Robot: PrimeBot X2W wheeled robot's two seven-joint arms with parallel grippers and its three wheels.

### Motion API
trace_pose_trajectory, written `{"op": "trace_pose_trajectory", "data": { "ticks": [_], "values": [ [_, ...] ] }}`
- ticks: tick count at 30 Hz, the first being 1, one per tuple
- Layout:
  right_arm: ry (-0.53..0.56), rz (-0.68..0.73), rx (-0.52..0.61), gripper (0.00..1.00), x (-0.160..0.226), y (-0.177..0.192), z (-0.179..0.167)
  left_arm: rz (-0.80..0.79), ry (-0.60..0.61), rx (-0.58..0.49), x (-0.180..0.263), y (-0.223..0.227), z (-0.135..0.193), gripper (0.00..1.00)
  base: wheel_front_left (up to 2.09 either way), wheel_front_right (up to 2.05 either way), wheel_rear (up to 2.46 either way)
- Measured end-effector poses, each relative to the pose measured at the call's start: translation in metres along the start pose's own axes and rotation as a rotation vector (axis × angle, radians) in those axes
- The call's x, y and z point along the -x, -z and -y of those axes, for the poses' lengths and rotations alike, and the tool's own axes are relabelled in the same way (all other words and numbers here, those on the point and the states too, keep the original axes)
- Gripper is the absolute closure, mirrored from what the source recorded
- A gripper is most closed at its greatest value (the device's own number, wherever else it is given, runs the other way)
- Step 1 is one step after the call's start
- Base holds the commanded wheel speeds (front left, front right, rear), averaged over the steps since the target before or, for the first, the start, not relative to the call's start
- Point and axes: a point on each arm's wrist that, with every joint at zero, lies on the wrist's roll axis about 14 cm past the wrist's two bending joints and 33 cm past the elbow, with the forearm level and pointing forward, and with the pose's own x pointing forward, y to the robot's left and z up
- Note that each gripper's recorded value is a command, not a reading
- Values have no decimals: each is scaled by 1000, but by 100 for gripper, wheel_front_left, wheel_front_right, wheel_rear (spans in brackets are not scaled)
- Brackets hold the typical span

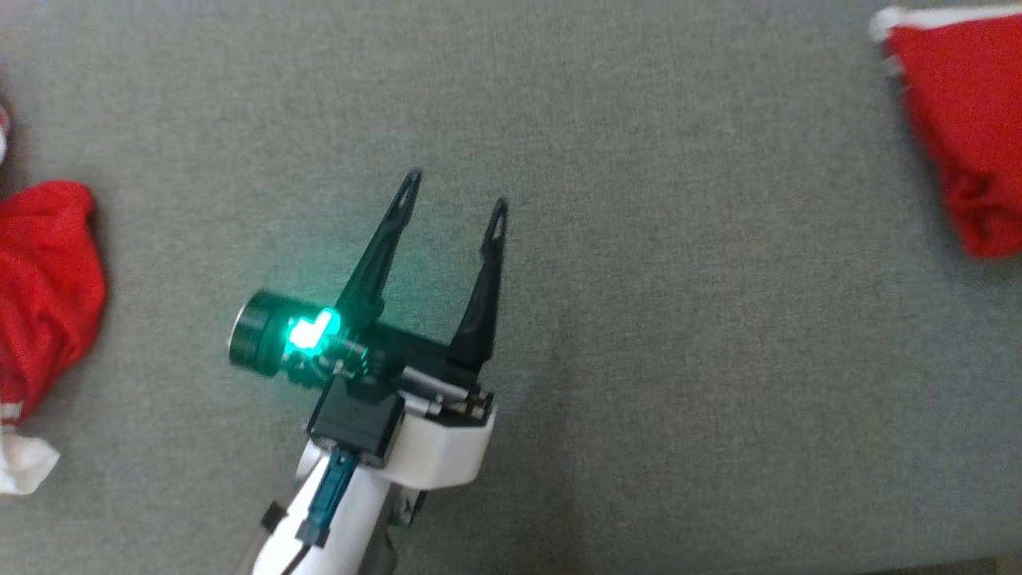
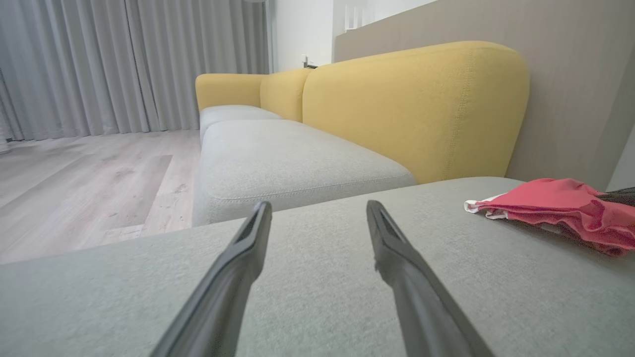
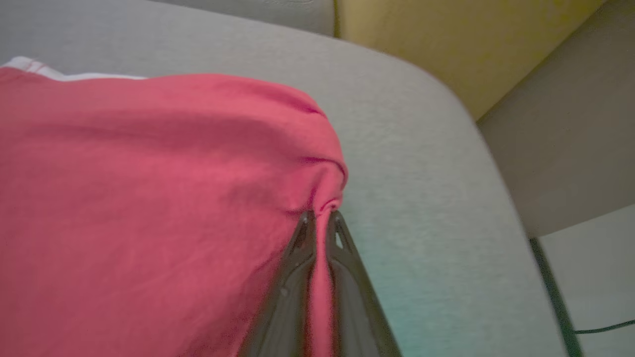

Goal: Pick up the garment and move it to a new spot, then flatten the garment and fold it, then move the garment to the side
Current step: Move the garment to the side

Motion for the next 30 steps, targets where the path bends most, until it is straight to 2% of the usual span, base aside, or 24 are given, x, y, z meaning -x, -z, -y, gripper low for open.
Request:
{"op": "trace_pose_trajectory", "data": {
  "ticks": [5,6,7,12,15,18,19,20,23,26,30],
  "values": [
    [120,12,104,100,-8,-8,49,21,52,9,-22,8,9,0,0,0,0],
    [143,17,121,69,-8,-10,56,21,54,11,-25,10,9,0,0,0,0],
    [165,23,142,0,-9,-13,63,19,56,14,-26,12,9,0,0,0,0],
    [250,55,261,0,-9,-27,85,13,59,14,-28,16,9,0,0,0,0],
    [271,138,242,0,-6,-40,71,18,43,6,-25,9,6,0,0,0,0],
    [207,220,150,0,-6,-45,27,27,19,8,-20,-1,2,0,0,0,0],
    [171,239,127,0,-5,-44,9,26,9,10,-16,-4,1,0,0,0,0],
    [107,266,85,0,1,-42,-24,15,-25,12,-6,-7,-4,0,0,0,0],
    [4,306,18,0,16,-39,-70,-4,-69,25,13,-11,-10,0,0,0,0],
    [-95,351,-71,0,32,-39,-112,-4,-113,27,31,-20,-17,0,0,0,0],
    [-190,415,-148,0,58,-47,-149,9,-180,38,55,-33,-27,0,0,0,0]
  ]
}}
